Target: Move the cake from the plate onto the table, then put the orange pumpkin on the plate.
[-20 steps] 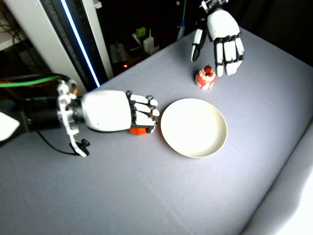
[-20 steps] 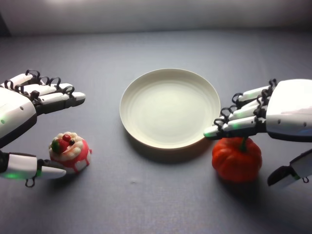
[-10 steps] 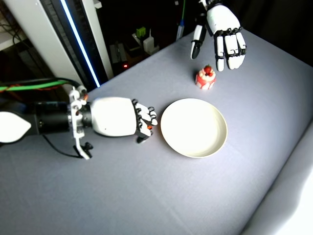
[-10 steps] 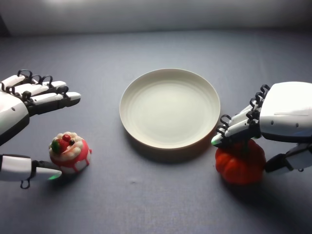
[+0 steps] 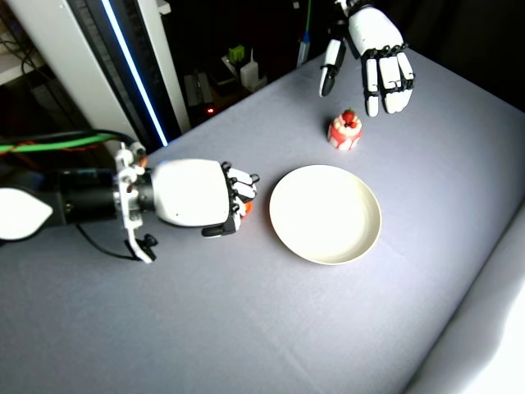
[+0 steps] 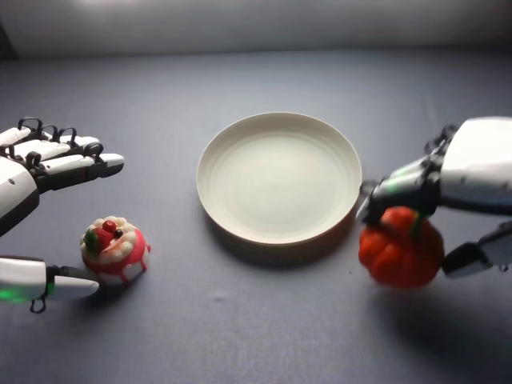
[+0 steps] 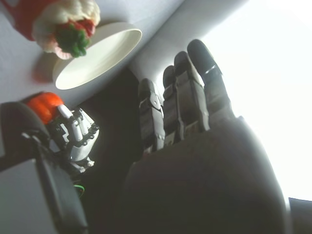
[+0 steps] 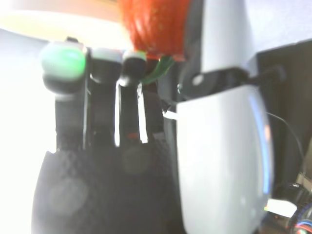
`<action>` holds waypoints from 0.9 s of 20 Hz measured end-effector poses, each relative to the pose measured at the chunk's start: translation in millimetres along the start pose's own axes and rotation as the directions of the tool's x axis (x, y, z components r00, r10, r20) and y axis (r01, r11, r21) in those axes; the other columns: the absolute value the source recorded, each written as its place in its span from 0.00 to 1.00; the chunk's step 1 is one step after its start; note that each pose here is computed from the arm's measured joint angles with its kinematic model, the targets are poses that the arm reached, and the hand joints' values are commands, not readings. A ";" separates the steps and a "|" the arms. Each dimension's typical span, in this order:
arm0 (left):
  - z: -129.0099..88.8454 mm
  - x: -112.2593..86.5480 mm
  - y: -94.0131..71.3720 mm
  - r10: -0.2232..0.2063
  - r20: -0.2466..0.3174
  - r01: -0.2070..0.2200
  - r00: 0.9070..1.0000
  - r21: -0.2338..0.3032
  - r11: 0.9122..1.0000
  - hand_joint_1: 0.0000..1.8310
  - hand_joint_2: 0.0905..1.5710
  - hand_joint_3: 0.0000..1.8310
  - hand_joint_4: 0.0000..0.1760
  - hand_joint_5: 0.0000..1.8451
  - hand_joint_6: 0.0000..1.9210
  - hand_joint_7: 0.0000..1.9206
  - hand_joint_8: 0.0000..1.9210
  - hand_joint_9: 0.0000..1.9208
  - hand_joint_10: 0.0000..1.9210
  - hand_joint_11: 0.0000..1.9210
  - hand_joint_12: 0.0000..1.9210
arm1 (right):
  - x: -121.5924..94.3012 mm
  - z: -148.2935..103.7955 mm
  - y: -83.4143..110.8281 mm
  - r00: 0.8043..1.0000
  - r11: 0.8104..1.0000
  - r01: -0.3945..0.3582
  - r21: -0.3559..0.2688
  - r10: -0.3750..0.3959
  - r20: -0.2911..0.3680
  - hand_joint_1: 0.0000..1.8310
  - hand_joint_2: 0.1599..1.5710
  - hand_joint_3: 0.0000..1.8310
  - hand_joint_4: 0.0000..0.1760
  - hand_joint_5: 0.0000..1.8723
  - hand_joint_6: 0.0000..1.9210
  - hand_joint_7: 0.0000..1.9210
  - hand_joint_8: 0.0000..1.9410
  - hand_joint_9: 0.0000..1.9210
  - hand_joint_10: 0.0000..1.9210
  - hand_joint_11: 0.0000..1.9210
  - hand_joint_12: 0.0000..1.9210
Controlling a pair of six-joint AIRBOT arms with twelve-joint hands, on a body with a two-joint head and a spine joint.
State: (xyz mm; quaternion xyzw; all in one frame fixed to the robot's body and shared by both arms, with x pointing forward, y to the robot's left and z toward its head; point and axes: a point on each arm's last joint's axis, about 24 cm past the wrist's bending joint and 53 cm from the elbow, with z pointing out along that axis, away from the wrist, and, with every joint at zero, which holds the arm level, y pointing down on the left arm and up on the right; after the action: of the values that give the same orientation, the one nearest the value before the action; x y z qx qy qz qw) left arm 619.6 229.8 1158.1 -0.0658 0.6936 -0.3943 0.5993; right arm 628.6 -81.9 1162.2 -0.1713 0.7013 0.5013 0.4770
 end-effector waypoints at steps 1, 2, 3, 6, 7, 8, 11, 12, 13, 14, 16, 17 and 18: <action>-0.1 -0.4 0.1 -0.001 0.002 0.001 1.000 -0.001 1.000 0.43 0.52 0.00 0.55 0.19 0.00 0.13 0.00 0.13 0.00 0.01 0.41 | -8.8 -0.1 2.3 1.000 1.000 0.002 -0.010 -0.002 0.021 0.64 0.70 0.01 0.00 0.42 0.67 0.31 1.00 0.52 1.00 0.63 1.00; -0.4 -0.3 -0.3 -0.009 0.006 0.009 1.000 -0.003 1.000 0.44 0.51 0.00 0.52 0.20 0.00 0.13 0.01 0.14 0.01 0.01 0.41 | -21.3 0.6 5.8 0.999 1.000 0.001 -0.026 0.000 0.054 0.63 0.71 0.01 0.00 0.45 0.63 0.32 1.00 0.50 1.00 0.59 1.00; -1.1 -0.5 -2.3 -0.008 0.007 0.008 1.000 0.007 1.000 0.44 0.51 0.00 0.52 0.20 0.00 0.14 0.00 0.13 0.00 0.01 0.41 | -35.9 2.3 9.7 0.996 0.999 0.001 -0.043 0.003 0.092 0.63 0.70 0.00 0.00 0.47 0.62 0.33 1.00 0.47 1.00 0.56 1.00; -5.4 -1.1 1.2 -0.020 0.018 0.020 1.000 -0.003 1.000 0.43 0.51 0.00 0.48 0.20 0.00 0.13 0.00 0.15 0.01 0.02 0.42 | -73.6 16.8 14.9 0.981 0.996 0.009 -0.085 0.007 0.191 0.70 0.64 0.00 0.00 0.35 0.84 0.38 0.90 0.40 0.97 0.42 1.00; -7.4 -0.8 2.9 -0.026 0.022 0.026 0.999 -0.010 1.000 0.45 0.51 0.00 0.51 0.19 0.00 0.13 0.00 0.16 0.01 0.03 0.42 | -79.4 26.6 13.3 0.979 0.996 0.016 -0.087 0.002 0.205 0.71 0.62 0.00 0.00 0.33 0.84 0.37 0.89 0.36 0.97 0.39 1.00; -9.7 -0.1 4.5 -0.031 0.023 0.031 0.999 -0.014 0.999 0.46 0.50 0.00 0.46 0.19 0.00 0.13 0.00 0.16 0.01 0.04 0.42 | -83.2 42.5 7.2 0.977 0.997 0.010 -0.071 0.006 0.214 0.72 0.59 0.00 0.00 0.33 0.88 0.36 0.94 0.34 0.99 0.36 1.00; -12.3 -2.9 4.3 -0.044 0.039 0.044 0.998 -0.010 0.999 0.46 0.51 0.00 0.43 0.18 0.00 0.13 0.00 0.17 0.00 0.05 0.40 | -72.6 82.5 -4.9 0.983 1.000 0.007 -0.024 -0.002 0.182 0.78 0.57 0.00 0.00 0.37 0.79 0.41 0.76 0.40 0.77 0.34 0.87; -12.6 -4.4 5.5 -0.047 0.046 0.047 0.998 -0.014 0.999 0.46 0.52 0.00 0.37 0.18 0.00 0.12 0.00 0.16 0.00 0.04 0.40 | -65.3 94.0 -9.1 0.987 1.000 0.014 -0.001 -0.013 0.160 0.77 0.57 0.00 0.00 0.36 0.75 0.38 0.75 0.38 0.76 0.34 0.85; -12.7 -5.3 5.6 -0.048 0.050 0.049 0.998 -0.014 0.999 0.45 0.52 0.00 0.41 0.18 0.00 0.12 0.00 0.15 0.00 0.03 0.40 | -59.1 100.6 -11.5 0.990 1.000 0.022 0.012 -0.024 0.141 0.73 0.58 0.00 0.00 0.35 0.71 0.33 0.79 0.34 0.85 0.35 0.93; -12.8 -5.4 5.5 -0.047 0.050 0.048 0.998 -0.014 0.999 0.44 0.52 0.00 0.46 0.18 0.00 0.12 0.00 0.15 0.00 0.03 0.40 | -54.8 106.0 -12.8 0.992 0.999 0.037 0.023 -0.039 0.124 0.64 0.67 0.01 0.00 0.45 0.62 0.29 0.79 0.31 0.89 0.35 0.98; -12.7 -5.3 4.1 -0.047 0.049 0.048 0.998 -0.008 0.999 0.45 0.52 0.00 0.54 0.18 0.00 0.11 0.00 0.15 0.00 0.03 0.39 | -51.8 109.5 -14.3 0.993 0.998 0.046 0.036 -0.049 0.111 0.49 0.55 0.00 0.43 0.21 0.13 0.11 0.22 0.12 0.38 0.06 0.72; -12.7 -5.4 3.9 -0.048 0.050 0.049 0.998 -0.007 0.999 0.44 0.52 0.00 0.56 0.18 0.00 0.11 0.00 0.15 0.00 0.03 0.39 | -53.2 108.4 -16.3 0.992 0.998 0.050 0.044 -0.054 0.110 0.47 0.52 0.00 0.45 0.17 0.04 0.12 0.07 0.11 0.17 0.01 0.58; -12.7 -5.6 3.8 -0.049 0.051 0.049 0.998 -0.007 0.999 0.44 0.52 0.00 0.59 0.18 0.00 0.11 0.00 0.14 0.00 0.02 0.39 | -54.4 108.1 -16.0 0.992 0.998 0.049 0.045 -0.054 0.112 0.44 0.50 0.00 0.53 0.11 0.01 0.10 0.02 0.09 0.08 0.00 0.43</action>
State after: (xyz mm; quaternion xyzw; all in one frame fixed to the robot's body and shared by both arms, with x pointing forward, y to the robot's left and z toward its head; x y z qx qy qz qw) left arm 611.3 241.5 1159.7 -0.0950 0.6780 -0.4042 0.6065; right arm 720.3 -8.2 1194.8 -0.1505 0.6791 0.4827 0.5322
